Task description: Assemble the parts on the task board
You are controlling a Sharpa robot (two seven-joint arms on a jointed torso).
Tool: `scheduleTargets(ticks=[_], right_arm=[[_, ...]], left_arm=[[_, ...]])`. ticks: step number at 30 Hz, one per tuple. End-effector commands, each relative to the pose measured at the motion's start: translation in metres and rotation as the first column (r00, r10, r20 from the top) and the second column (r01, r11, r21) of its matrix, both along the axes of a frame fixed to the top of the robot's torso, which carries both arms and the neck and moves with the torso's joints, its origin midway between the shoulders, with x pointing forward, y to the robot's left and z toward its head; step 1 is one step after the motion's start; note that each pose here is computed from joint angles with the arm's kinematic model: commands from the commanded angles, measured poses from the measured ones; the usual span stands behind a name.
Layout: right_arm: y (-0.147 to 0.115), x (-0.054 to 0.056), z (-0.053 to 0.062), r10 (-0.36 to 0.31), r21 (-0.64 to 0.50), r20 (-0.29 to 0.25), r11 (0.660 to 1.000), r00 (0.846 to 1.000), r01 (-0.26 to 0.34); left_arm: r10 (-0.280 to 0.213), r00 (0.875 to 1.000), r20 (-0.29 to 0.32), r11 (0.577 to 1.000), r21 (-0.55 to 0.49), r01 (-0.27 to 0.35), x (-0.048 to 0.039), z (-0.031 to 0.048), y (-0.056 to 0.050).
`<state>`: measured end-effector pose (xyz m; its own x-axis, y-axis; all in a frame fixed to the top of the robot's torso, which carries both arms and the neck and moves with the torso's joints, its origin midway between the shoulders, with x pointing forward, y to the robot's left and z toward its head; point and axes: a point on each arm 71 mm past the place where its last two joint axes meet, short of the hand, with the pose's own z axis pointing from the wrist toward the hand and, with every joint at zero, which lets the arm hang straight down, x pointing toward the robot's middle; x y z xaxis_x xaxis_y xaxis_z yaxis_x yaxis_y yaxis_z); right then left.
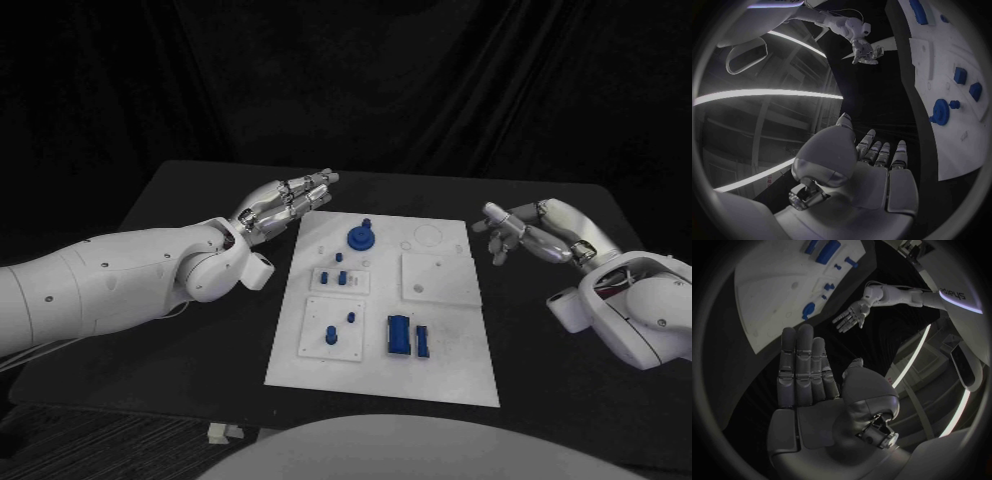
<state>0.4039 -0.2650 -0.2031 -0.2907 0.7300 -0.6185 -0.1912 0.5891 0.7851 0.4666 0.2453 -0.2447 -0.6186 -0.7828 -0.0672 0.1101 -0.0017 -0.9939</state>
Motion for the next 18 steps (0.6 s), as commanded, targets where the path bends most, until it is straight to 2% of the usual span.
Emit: scheduleTargets(ticks=[1,5,11,15,18], right_arm=[[-0.011,0.005,0.010,-0.059,0.191,0.107,0.981,0.992,0.038],[-0.013,0.005,0.006,-0.008,0.224,0.104,0.974,0.995,-0.015],[-0.011,0.005,-0.007,0.087,0.256,0.036,0.962,0.996,-0.093],[-0.009,0.004,-0.014,0.148,0.274,-0.022,0.952,0.989,-0.137],[-0.009,0.004,-0.018,0.172,0.282,-0.043,0.947,0.984,-0.153]], left_arm=[[0.017,0.997,0.071,0.999,-0.039,-0.014,-0.0005,0.0059,-0.001],[0.021,0.996,0.081,0.999,-0.044,-0.018,-0.0009,0.0068,-0.001],[0.024,0.996,0.085,0.999,-0.045,-0.020,-0.0016,0.0073,-0.001],[0.023,0.996,0.085,0.999,-0.045,-0.019,-0.0014,0.0072,-0.002],[0.021,0.996,0.084,0.999,-0.045,-0.018,-0.0011,0.0070,-0.003]])
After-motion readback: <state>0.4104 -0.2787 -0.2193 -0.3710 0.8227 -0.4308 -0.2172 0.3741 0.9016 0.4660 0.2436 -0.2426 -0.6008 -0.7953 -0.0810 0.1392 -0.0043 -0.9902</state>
